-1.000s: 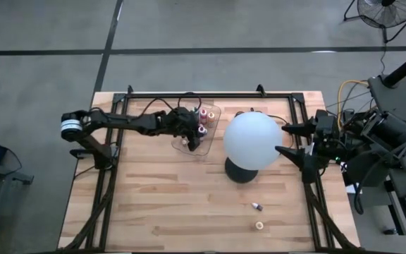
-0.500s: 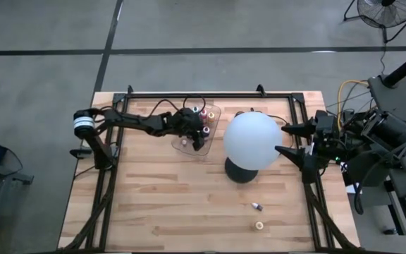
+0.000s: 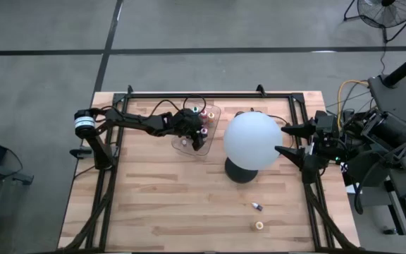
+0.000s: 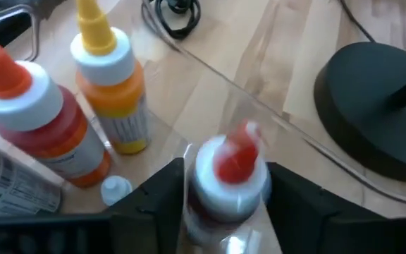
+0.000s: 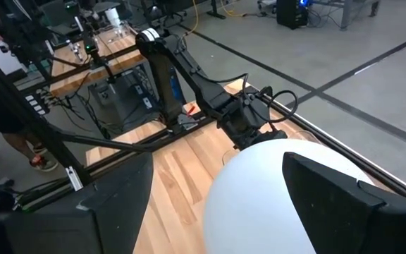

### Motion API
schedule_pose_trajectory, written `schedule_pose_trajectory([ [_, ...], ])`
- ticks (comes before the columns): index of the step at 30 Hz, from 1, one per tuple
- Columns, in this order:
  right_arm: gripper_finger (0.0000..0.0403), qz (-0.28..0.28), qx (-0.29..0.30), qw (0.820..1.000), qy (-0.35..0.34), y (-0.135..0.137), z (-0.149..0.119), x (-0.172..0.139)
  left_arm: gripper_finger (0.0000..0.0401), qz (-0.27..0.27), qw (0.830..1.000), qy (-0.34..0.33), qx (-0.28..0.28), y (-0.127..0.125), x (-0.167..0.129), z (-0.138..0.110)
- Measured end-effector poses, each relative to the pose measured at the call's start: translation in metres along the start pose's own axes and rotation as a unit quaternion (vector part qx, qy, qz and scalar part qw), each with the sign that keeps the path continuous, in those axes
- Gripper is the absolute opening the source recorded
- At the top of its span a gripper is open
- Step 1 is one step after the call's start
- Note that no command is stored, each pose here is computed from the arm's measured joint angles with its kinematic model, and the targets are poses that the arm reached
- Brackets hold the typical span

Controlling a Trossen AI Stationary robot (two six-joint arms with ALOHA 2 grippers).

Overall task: Pick & Place food coloring
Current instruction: Put the large red food coloring bottle into the transparent bin, then put the small black food coloring bottle into the transparent bin

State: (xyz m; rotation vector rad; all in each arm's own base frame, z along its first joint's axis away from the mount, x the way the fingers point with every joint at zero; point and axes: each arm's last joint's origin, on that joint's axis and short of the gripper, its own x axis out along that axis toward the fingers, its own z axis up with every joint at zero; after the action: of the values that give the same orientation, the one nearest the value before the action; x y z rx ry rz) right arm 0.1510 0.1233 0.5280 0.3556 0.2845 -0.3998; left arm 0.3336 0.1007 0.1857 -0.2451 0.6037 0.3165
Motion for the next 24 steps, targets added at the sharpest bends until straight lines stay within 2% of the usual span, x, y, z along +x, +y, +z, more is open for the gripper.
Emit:
schedule_pose_trajectory([
  [8,0.0306,0.000,-0.003,1.000,0.000,0.000,0.000,0.000,0.0234,-0.001,1.000,0.001,-0.003,-0.001,-0.002,0.004],
  [12,0.0304,0.000,-0.003,1.000,0.000,0.000,0.000,0.000,0.0258,-0.010,1.000,0.014,0.000,-0.004,-0.011,0.014],
  [17,0.0310,-0.001,-0.003,1.000,-0.001,0.000,0.000,0.000,0.0262,0.016,1.000,-0.008,0.003,-0.007,-0.038,0.038],
  [21,0.0316,-0.002,0.000,1.000,0.000,0.000,0.000,0.000,0.0262,0.016,0.999,-0.033,-0.002,-0.013,-0.074,0.059],
  [24,0.0318,0.011,0.000,1.000,0.015,0.001,-0.002,-0.001,0.0262,0.023,0.999,-0.031,-0.010,-0.022,-0.102,0.066],
])
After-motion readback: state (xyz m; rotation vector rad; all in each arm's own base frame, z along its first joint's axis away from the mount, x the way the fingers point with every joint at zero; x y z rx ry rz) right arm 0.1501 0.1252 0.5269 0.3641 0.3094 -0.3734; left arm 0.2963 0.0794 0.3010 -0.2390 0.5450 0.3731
